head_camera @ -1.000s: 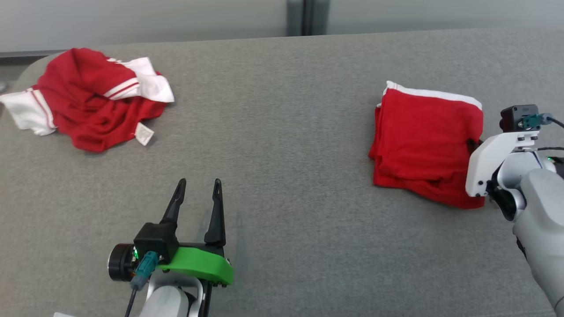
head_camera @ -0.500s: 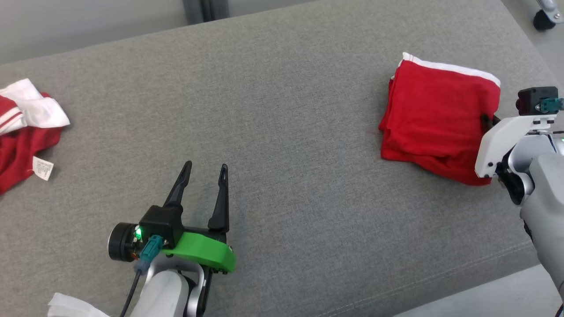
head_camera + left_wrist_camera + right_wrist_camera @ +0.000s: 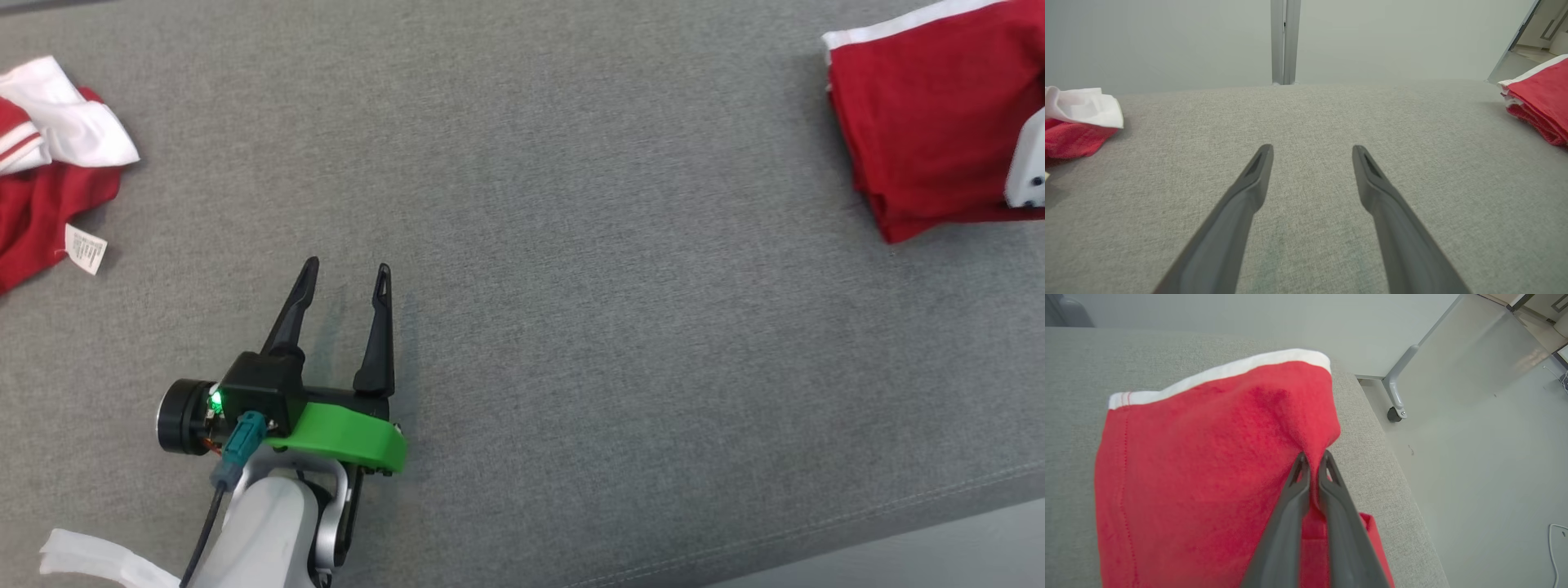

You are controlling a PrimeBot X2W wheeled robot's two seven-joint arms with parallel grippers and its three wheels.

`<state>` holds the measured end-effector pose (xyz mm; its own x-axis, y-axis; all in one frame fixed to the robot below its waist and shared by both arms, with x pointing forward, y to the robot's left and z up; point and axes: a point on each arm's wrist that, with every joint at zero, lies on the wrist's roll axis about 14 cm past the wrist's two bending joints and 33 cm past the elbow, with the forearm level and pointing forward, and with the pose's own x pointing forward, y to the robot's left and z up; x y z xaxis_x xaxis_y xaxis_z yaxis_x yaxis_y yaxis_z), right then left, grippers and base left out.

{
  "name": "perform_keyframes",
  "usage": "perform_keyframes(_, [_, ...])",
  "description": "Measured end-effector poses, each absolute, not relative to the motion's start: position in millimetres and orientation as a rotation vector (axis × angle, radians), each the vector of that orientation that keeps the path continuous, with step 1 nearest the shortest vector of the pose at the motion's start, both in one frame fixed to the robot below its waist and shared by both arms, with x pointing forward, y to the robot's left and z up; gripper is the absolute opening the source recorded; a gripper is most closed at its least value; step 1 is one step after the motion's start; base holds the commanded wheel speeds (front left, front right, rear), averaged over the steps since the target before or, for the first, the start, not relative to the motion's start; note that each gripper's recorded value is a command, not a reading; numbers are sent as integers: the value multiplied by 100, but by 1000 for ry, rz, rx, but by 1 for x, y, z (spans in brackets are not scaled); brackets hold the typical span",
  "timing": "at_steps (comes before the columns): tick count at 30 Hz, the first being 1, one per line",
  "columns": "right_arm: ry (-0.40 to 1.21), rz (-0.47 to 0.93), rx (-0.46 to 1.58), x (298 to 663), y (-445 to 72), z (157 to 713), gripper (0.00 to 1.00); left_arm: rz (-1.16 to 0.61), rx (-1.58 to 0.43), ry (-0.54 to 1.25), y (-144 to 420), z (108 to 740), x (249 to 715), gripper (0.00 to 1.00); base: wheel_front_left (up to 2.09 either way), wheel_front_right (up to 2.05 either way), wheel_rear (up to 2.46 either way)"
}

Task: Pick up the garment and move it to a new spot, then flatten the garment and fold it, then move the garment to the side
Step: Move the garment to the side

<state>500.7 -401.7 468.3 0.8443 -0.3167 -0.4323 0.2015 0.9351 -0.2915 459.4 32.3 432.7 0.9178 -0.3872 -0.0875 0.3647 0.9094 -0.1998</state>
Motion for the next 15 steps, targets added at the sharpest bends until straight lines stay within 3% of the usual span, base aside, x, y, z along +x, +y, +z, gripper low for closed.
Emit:
perform_keyframes(10, [530,-334,-337,530,-437,462,0,-304,-156,186,65,404,463,100,0,0,0])
perform_keyframes(12, [524,-326,-352,536,-436,456,37,-295,-154,198,69,398,463,100,0,0,0])
perform_keyframes(13, [519,-325,-362,538,-437,456,75,-291,-152,202,70,396,463,100,0,0,0])
perform_keyframes(14, [519,-326,-373,540,-438,454,100,-288,-152,207,71,394,463,100,0,0,0])
perform_keyframes(15, [521,-330,-373,541,-440,453,100,-286,-152,212,71,392,464,100,0,0,0])
